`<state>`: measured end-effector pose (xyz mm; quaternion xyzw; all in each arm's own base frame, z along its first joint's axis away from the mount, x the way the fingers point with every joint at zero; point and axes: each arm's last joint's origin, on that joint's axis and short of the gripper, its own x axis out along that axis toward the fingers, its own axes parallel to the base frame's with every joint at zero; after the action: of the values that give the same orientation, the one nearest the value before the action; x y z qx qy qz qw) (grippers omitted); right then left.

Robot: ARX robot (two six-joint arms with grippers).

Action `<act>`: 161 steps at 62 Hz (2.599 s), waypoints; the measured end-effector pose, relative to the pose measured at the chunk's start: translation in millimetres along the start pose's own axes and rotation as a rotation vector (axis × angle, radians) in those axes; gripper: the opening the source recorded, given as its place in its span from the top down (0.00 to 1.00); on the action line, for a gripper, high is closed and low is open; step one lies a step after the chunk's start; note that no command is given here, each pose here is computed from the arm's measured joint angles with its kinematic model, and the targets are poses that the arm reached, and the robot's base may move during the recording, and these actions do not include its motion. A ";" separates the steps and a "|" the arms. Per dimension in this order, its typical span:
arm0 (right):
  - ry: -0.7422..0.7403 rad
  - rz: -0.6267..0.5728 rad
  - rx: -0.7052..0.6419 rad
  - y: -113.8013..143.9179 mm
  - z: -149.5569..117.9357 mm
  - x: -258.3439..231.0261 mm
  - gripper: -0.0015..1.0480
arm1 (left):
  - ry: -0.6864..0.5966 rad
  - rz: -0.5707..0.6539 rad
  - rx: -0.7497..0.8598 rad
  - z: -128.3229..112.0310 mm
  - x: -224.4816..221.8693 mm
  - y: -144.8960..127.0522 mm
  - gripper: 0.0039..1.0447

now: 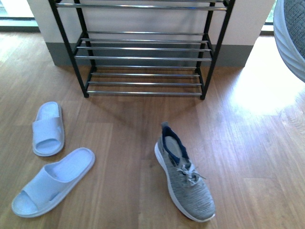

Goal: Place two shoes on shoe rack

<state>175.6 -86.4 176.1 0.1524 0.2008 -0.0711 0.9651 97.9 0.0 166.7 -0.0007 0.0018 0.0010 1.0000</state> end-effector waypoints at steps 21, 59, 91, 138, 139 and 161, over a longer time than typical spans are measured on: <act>-0.005 -0.031 0.003 -2.3 0.0 -0.3 0.99 | 0.000 -0.006 0.000 0.1 0.0 -0.2 0.09; -0.003 -0.005 0.000 -0.9 0.1 -0.3 0.99 | 0.423 0.150 -0.060 -4.7 74.1 -6.0 0.09; -0.003 -0.005 0.000 -0.9 0.1 -0.3 0.99 | 0.917 -0.281 0.346 -122.1 243.4 -85.4 0.09; -0.003 -0.005 0.000 -0.9 0.1 -0.3 0.99 | 1.052 -0.790 0.901 -238.3 288.2 -179.3 0.09; -0.003 -0.005 0.000 -0.9 0.1 -0.3 0.99 | 1.046 -0.804 0.918 -239.0 288.1 -182.1 0.09; -0.003 -0.005 0.000 -0.9 0.1 -0.3 0.99 | 1.024 -0.791 1.017 -251.0 296.7 -197.4 0.09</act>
<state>175.2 -87.3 176.1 0.1519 0.1995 -0.0737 0.9653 394.1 -197.1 -85.2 0.4513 0.4574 -0.3530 0.6800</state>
